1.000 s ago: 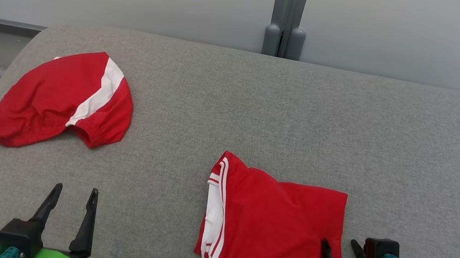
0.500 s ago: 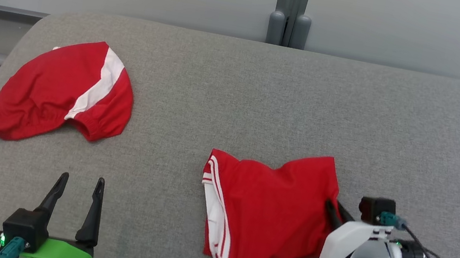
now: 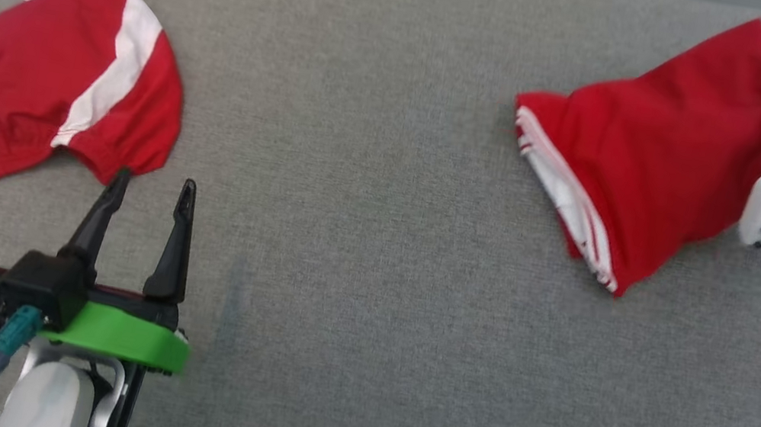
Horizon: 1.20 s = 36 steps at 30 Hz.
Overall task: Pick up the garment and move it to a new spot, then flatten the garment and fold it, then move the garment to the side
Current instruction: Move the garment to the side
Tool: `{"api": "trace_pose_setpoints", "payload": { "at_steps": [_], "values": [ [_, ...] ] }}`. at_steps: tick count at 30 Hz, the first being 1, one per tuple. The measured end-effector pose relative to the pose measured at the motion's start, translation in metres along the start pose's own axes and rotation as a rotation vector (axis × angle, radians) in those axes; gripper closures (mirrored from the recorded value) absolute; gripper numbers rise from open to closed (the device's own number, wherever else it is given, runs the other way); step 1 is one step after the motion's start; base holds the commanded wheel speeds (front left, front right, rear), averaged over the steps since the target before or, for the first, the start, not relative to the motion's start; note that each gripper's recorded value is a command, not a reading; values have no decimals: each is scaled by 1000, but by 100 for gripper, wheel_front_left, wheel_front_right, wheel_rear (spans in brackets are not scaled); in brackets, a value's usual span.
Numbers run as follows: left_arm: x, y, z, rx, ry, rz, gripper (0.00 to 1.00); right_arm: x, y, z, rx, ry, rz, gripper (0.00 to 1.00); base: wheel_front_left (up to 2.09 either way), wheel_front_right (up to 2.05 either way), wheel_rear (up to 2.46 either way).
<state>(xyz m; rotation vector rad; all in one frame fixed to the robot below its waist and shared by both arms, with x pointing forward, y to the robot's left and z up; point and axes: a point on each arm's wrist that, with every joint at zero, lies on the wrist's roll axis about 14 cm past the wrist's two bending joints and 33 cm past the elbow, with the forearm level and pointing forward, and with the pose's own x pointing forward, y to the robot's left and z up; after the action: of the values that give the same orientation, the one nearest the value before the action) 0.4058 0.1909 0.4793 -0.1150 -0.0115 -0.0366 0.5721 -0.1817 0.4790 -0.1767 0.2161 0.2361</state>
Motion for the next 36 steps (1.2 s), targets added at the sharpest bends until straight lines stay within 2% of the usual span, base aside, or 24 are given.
{"api": "trace_pose_setpoints", "payload": {
  "at_steps": [7, 14, 21, 31, 33, 34, 36],
  "values": [
    [38, -7, -20, 12, 21, -44, 0, 16, -88, -3, -88, 26, -138, 100, 0, 0, 0],
    [66, -27, -42, -3, 30, -112, 0, 1, -160, -6, -160, 74, -264, 100, 0, 0, 0],
    [80, -50, -69, -27, 64, -189, 0, -16, -203, -18, -204, 146, -349, 100, 0, 0, 0],
    [85, -54, -87, -36, 91, -210, 0, -15, -225, -32, -206, 208, -404, 100, 0, 0, 0],
    [85, -53, -88, -36, 94, -206, 0, -13, -227, -32, -213, 206, -409, 52, 0, 0, 0],
    [85, -53, -89, -35, 96, -204, 0, -11, -228, -31, -224, 203, -410, 0, 0, 0, 0],
    [85, -53, -90, -37, 98, -203, 0, -9, -228, -30, -243, 193, -409, 0, 0, 0, 0]
  ]
}}
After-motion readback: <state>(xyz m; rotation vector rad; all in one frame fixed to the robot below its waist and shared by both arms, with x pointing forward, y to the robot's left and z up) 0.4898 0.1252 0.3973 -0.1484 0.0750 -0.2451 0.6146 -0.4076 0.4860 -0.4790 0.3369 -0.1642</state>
